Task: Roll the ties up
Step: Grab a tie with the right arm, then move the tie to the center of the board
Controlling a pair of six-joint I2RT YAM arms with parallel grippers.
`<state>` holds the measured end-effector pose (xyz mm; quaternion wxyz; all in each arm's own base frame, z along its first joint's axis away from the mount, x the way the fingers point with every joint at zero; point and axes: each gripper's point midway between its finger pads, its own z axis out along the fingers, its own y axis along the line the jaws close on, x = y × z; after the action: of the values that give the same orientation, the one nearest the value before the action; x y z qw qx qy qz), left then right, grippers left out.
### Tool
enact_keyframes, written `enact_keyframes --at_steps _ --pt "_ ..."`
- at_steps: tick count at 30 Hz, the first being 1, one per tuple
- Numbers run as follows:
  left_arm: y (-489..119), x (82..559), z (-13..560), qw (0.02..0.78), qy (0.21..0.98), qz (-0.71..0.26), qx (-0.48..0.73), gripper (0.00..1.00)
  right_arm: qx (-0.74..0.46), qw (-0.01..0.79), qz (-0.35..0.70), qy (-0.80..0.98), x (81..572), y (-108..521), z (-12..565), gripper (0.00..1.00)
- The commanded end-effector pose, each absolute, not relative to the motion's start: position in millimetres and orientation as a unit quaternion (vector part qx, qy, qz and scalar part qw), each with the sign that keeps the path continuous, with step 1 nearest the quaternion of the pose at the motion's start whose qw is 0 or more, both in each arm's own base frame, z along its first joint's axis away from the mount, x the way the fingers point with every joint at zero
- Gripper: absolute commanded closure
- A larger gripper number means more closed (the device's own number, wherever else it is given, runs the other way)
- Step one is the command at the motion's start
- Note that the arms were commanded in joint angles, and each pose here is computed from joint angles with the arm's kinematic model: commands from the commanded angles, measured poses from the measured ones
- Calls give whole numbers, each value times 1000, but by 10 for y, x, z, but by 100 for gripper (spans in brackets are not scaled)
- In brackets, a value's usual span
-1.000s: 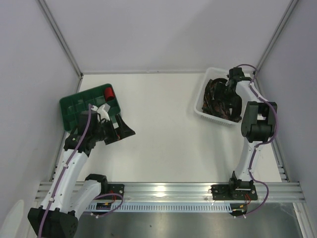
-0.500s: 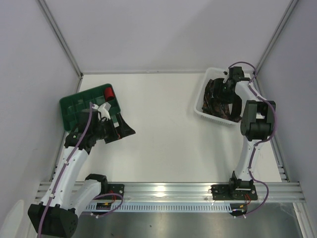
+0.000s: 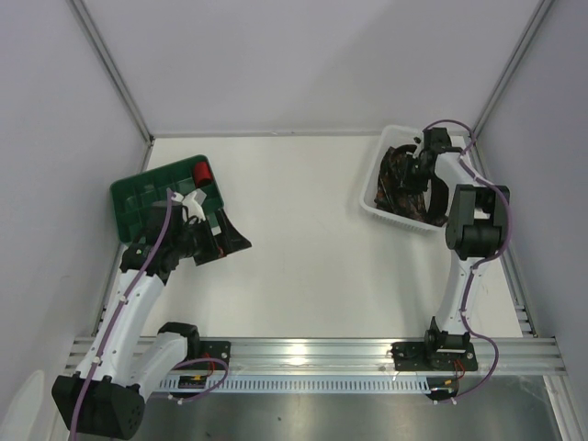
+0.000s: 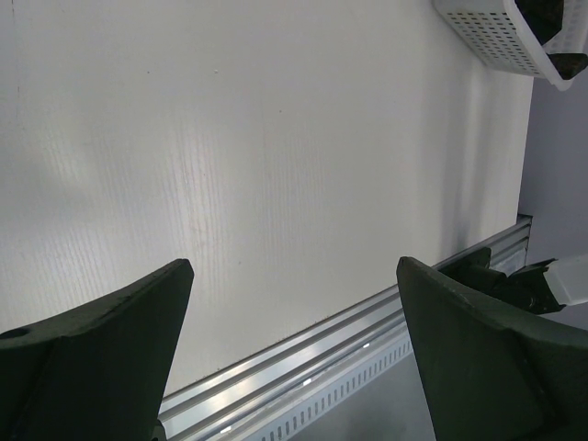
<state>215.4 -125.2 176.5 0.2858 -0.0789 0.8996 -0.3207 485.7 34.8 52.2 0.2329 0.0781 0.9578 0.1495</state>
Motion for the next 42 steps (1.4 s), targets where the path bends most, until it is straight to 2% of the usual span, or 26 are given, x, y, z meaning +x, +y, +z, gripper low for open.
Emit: enact_keyframes --at_steps 1,3,4,6,12,19,27,32,38,42 --pt "-1250 2241 1979 318 887 -328 -65 0 106 255 147 950 5062 309 760 78" --pt "-1250 2251 1995 320 886 -328 -66 0 128 268 135 945 5132 249 979 98" --pt "-1255 2251 2004 320 885 -330 -69 0 144 276 139 940 5159 256 1119 100" --pt "-1262 2266 2025 324 882 -334 -71 0 166 276 136 937 5139 227 1322 100" --pt "-1325 2263 2197 343 865 -360 -70 0 233 342 187 891 5109 232 2355 100" --pt "-1296 2161 2388 372 854 -359 -60 0 263 388 338 816 4740 495 3402 100" --pt "-1304 2050 2562 388 843 -370 -53 0 200 449 441 751 4187 980 4549 100" --pt "-1332 2028 2703 401 831 -382 -46 0 158 440 530 707 3786 1352 5153 100" --pt "-1345 2024 2921 428 811 -397 -47 0 -13 418 606 676 2899 2055 5840 100" --pt "-1360 2002 3021 437 799 -409 -50 0 -84 427 649 625 2314 2201 6277 100"
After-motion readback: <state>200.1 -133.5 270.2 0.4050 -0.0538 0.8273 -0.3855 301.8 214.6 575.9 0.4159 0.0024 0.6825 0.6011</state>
